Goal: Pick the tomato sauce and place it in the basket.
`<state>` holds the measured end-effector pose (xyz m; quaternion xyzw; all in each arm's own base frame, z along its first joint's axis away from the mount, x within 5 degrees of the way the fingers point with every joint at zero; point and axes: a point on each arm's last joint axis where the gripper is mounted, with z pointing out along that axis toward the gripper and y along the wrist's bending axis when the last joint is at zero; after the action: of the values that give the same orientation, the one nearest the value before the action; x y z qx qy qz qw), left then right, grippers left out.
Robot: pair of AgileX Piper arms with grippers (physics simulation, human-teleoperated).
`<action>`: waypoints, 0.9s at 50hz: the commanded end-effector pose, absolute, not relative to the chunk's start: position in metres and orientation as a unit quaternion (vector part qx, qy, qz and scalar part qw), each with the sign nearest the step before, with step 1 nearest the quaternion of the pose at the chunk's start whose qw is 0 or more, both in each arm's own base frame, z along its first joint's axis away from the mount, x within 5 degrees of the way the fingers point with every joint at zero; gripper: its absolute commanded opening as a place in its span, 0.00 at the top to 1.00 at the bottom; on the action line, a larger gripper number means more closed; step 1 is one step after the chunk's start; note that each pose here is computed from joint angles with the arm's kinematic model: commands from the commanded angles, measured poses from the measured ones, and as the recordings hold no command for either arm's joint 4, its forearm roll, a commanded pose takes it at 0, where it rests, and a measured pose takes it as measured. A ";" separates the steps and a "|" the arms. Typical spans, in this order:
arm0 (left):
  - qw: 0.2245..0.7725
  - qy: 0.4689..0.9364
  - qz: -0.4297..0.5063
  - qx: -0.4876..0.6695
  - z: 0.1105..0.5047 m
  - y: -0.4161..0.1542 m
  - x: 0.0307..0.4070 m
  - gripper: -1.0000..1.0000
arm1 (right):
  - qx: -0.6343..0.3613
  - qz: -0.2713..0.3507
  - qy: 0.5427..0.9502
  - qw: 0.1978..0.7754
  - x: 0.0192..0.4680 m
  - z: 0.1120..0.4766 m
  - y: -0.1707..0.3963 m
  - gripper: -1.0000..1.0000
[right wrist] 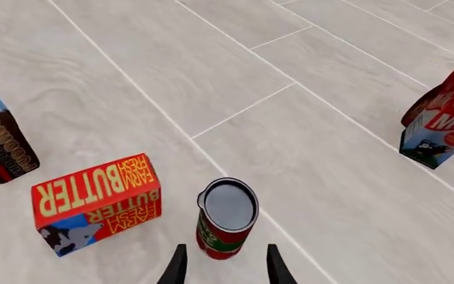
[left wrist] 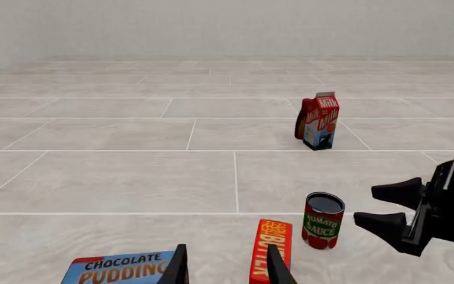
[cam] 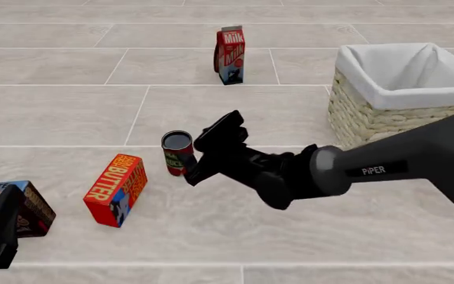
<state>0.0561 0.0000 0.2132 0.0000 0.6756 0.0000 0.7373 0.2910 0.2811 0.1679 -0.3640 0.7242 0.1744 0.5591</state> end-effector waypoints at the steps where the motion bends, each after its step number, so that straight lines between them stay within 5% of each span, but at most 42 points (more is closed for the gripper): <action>1: 0.737 0.676 0.000 0.000 0.213 0.000 0.056 0.00 | -0.362 0.177 0.728 0.555 0.302 0.153 0.292 0.00; 45: 0.737 0.676 0.000 0.000 0.213 0.000 0.056 0.00 | -0.351 0.179 0.743 0.540 0.327 0.114 0.312 0.00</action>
<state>0.0561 0.0000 0.2132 0.0000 0.6756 0.0000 0.7373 0.3222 0.3094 0.1224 -0.3535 0.7397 0.1797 0.5436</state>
